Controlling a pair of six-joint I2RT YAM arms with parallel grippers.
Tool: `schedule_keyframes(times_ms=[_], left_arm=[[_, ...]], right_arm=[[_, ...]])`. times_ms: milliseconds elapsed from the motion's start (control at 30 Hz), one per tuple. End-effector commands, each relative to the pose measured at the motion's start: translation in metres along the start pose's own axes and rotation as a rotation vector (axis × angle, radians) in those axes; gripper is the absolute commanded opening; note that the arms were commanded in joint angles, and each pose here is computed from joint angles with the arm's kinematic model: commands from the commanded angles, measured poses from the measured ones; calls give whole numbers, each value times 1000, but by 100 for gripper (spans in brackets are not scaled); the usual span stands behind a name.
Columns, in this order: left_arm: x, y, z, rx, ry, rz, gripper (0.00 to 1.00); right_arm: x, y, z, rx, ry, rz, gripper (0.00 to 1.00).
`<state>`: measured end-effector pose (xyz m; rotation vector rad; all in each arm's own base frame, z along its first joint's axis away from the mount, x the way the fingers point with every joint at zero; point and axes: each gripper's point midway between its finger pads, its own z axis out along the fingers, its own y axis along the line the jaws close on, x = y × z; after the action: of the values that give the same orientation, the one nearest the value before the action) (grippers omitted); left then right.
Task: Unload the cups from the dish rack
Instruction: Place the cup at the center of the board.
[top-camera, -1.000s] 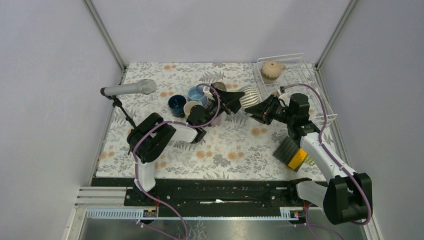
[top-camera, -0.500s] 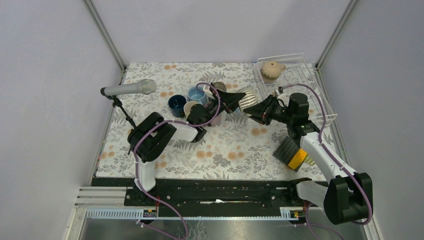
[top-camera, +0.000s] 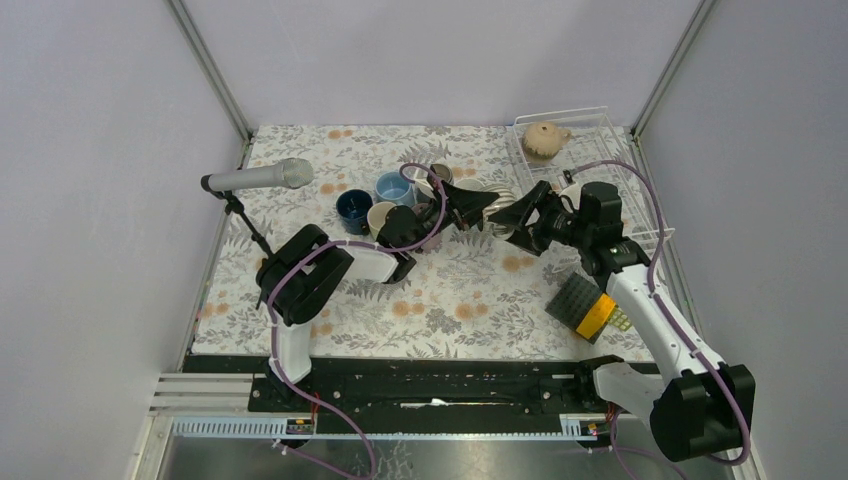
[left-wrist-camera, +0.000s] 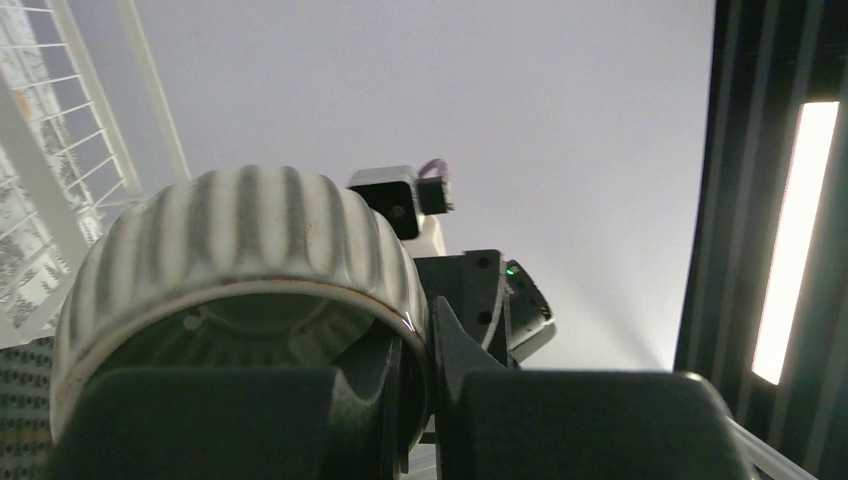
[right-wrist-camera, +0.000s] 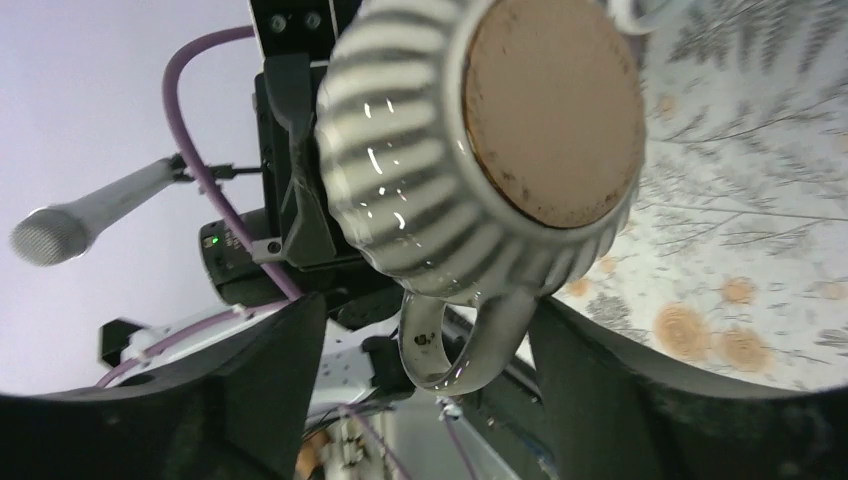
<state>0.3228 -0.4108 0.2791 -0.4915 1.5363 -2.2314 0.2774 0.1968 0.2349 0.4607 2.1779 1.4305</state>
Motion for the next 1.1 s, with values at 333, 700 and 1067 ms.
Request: schedule_keyframes(times_ms=[333, 700, 1067], left_arm=[[23, -43, -5, 62, 91, 154, 0], [28, -8, -3, -163, 183, 306, 0], [26, 12, -11, -410, 285, 509, 0]], right_arm=[[-26, -20, -50, 314, -211, -281, 100], [-64, -16, -86, 508, -386, -385, 100], [-137, -6, -81, 548, -492, -344, 100]])
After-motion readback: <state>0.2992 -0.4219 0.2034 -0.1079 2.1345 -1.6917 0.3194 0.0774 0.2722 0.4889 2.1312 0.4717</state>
